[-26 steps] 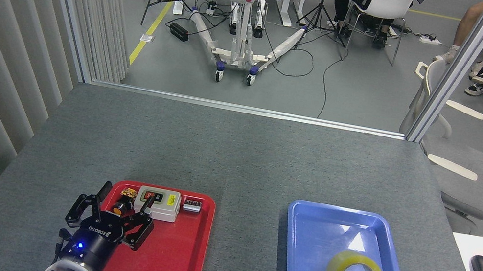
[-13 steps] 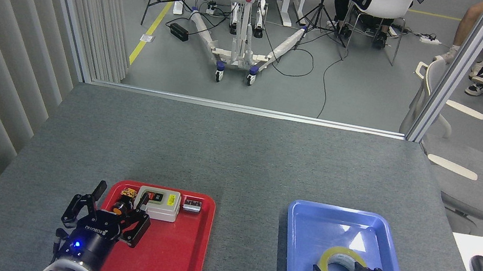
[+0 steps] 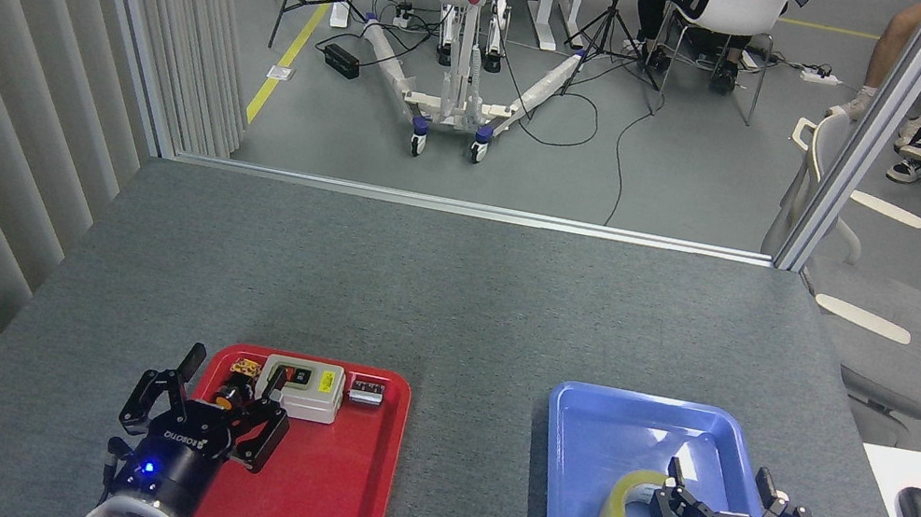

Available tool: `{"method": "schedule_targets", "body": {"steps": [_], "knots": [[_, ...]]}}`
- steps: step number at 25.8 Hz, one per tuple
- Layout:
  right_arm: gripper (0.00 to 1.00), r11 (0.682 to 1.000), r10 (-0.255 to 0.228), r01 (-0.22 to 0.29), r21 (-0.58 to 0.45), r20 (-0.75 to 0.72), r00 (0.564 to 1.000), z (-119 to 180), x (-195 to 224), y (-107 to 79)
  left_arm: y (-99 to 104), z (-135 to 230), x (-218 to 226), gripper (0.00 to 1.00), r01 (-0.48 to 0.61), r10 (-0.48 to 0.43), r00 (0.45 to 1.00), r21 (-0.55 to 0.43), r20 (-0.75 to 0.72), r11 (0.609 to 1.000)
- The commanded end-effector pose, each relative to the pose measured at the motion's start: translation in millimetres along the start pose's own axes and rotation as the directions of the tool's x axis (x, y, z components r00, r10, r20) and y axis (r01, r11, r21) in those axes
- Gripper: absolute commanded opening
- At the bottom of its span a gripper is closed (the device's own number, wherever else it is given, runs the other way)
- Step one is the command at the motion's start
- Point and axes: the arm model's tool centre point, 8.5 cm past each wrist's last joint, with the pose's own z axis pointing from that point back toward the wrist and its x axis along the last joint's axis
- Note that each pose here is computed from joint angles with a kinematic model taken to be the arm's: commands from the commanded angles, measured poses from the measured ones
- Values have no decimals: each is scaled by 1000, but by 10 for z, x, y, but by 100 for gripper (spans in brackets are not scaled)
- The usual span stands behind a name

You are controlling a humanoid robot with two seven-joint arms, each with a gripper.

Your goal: Place and move tape with both arms

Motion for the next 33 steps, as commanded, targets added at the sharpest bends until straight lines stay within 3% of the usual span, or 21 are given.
{"method": "schedule_targets", "body": {"steps": [1, 9, 15, 20, 31, 33], "knots": [[100, 998, -21, 17, -56, -75, 997, 88, -92, 44, -6, -1, 18, 100, -5, 5, 1000, 1, 0, 1000], [100, 998, -28, 23, -52, -93, 995, 147, -87, 101, -13, 2, 54, 100, -31, 30, 999, 34, 36, 999], [100, 992, -113, 108, -60, -83, 990, 165, -49, 106, -127, 17, 53, 100, -39, 39, 999, 3, 16, 999], [100, 984, -143, 132, -120, -81, 986, 178, -41, 73, -166, 23, 47, 100, -45, 45, 999, -8, 18, 999], [100, 981, -162, 152, -123, -69, 984, 182, -7, 75, -144, 18, 51, 100, -46, 46, 999, -1, 21, 999], [100, 976, -187, 178, -124, -67, 980, 182, 1, 77, -143, 18, 46, 100, -46, 46, 999, -1, 20, 999]]}}
